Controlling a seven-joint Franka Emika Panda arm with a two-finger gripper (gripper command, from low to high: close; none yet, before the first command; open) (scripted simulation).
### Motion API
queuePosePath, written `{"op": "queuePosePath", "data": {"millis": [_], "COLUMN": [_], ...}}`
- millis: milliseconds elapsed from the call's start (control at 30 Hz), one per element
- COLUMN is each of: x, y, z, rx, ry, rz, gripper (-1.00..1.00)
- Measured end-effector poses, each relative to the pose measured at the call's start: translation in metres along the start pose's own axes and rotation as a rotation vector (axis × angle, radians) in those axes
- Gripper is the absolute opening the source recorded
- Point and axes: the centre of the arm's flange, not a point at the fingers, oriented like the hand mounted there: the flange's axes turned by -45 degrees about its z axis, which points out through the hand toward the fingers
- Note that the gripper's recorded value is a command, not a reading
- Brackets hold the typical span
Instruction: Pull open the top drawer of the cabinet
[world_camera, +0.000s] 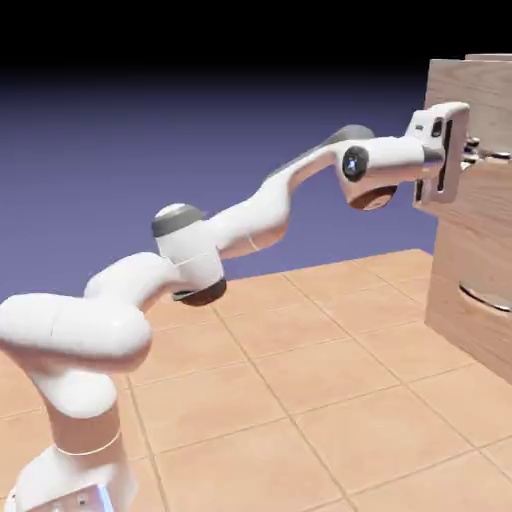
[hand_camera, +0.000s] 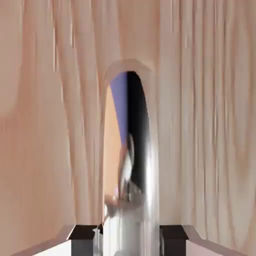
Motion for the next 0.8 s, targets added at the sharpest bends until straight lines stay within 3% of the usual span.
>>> {"op": "queuePosePath", "data": {"millis": [667, 700, 800], "x": [0.000, 0.000, 0.001], "y": [0.000, 0.000, 0.000], "z": [-0.188, -0.199, -0.211], "rx": [0.001, 0.001, -0.002], "ry": [-0.001, -0.001, 0.000], "rz": [0.000, 0.000, -0.001], "gripper": [-1.00, 1.00, 1.00]}}
